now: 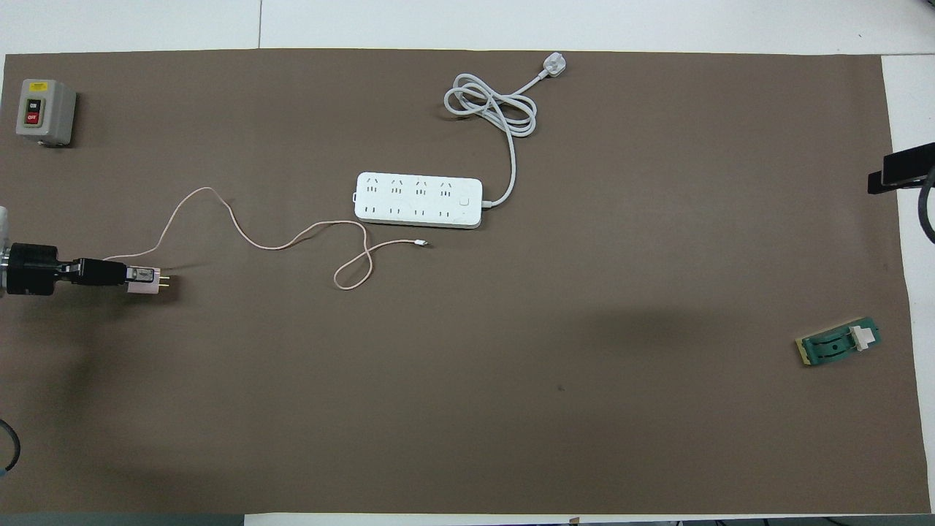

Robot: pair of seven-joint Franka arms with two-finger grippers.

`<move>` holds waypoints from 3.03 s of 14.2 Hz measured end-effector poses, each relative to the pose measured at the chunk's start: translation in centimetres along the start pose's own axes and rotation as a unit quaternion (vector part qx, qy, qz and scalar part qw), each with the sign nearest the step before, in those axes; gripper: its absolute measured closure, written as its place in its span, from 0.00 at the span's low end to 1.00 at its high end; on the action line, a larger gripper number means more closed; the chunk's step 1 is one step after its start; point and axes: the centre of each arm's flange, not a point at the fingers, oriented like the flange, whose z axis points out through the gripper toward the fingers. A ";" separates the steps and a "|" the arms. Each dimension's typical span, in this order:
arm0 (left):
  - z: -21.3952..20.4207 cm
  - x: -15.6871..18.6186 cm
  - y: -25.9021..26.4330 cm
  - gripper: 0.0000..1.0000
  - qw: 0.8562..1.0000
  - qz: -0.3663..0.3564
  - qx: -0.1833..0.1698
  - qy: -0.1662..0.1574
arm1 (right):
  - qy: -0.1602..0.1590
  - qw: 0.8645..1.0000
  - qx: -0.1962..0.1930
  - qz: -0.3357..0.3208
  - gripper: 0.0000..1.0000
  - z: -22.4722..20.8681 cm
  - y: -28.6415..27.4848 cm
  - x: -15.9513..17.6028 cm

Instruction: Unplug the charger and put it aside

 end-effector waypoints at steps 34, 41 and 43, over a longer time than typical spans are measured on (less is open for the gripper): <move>-8.4 -0.4 39.1 0.00 0.897 -0.091 0.429 0.053 | -0.021 1.000 -0.001 0.000 0.00 1.9 0.0 -0.2; -4.2 -1.9 42.0 0.00 0.899 -0.053 0.434 0.034 | -0.021 1.000 -0.001 0.000 0.00 1.9 0.0 -0.2; -3.1 -1.1 42.3 0.00 0.898 -0.059 0.433 0.047 | -0.021 1.000 -0.001 0.000 0.00 1.9 0.0 -0.2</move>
